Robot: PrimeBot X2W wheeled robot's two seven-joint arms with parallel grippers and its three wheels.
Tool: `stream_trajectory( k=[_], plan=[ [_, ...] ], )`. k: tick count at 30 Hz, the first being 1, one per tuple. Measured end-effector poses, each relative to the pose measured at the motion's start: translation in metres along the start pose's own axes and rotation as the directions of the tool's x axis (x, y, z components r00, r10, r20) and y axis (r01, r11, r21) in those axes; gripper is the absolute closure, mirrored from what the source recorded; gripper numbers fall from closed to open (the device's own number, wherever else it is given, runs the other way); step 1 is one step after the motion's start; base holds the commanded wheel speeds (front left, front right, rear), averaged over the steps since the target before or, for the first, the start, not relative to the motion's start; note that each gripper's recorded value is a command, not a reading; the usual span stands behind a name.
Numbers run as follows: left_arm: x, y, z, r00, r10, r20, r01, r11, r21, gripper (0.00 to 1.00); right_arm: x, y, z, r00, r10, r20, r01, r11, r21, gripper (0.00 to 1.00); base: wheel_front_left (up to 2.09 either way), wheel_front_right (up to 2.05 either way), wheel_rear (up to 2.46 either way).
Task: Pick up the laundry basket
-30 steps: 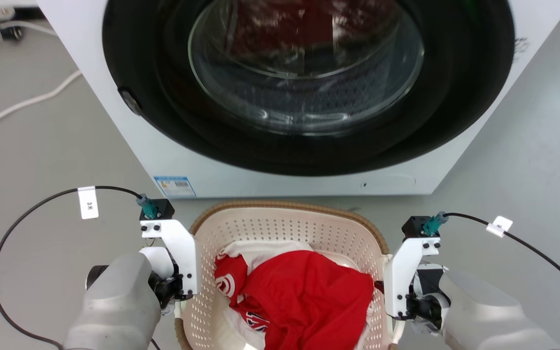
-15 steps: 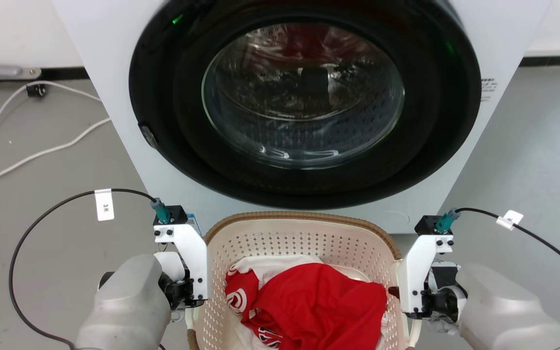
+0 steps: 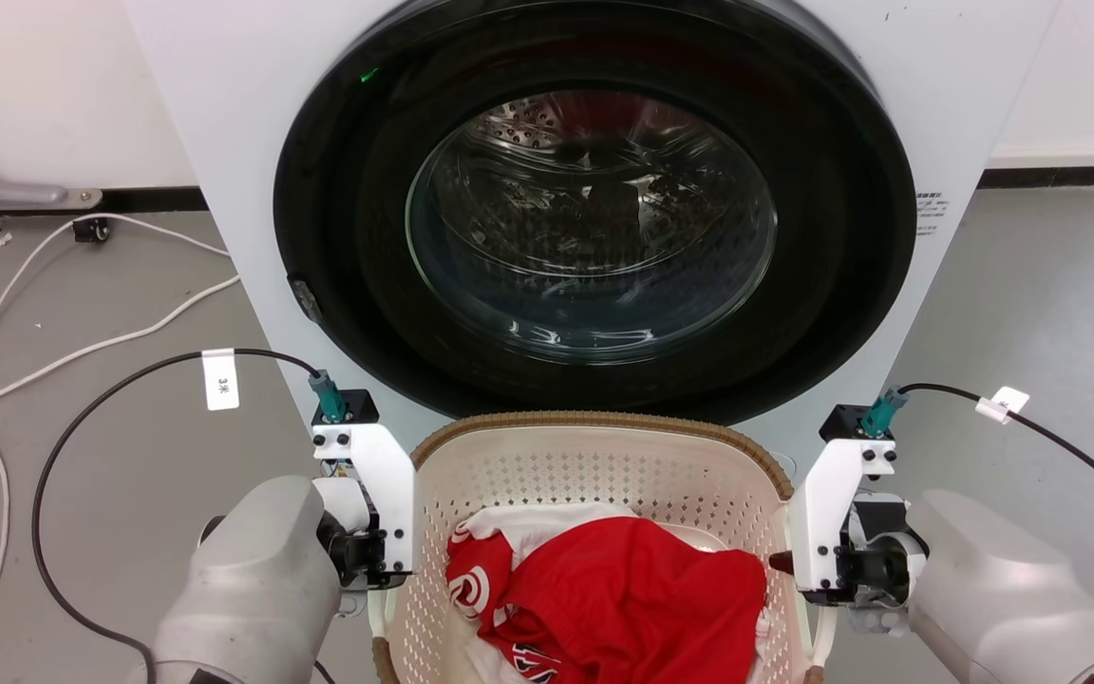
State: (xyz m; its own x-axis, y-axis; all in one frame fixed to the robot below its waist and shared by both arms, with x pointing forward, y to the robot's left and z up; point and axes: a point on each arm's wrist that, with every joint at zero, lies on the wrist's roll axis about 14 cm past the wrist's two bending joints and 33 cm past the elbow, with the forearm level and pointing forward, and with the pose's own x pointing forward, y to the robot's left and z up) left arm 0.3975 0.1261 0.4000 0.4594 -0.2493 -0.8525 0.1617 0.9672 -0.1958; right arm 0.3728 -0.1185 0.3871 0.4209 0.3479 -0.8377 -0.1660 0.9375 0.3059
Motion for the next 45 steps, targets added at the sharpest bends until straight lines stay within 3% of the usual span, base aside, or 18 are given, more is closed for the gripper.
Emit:
stream_trajectory(
  k=[9, 27, 45],
  plan=[
    [-0.009, -0.007, -0.005, 1.000, -0.005, -0.012, 0.005, 1.000, 0.013, 1.00, -0.010, 0.000, 0.001, 1.000, -0.014, 0.018, 0.014, 1.000, -0.014, 1.00, 0.00, 0.00, 0.00],
    [-0.007, -0.008, -0.043, 0.994, -0.011, -0.105, 0.009, 1.000, -0.019, 1.00, -0.003, 0.002, -0.034, 0.999, -0.007, -0.040, 0.008, 1.000, 0.015, 1.00, 0.00, 0.00, 0.00],
    [-0.002, -0.007, -0.047, 0.993, -0.015, -0.117, 0.011, 0.999, -0.030, 1.00, 0.001, 0.001, -0.036, 0.999, -0.005, -0.040, 0.007, 1.000, 0.030, 1.00, 0.00, 0.00, 0.00]
  ],
)
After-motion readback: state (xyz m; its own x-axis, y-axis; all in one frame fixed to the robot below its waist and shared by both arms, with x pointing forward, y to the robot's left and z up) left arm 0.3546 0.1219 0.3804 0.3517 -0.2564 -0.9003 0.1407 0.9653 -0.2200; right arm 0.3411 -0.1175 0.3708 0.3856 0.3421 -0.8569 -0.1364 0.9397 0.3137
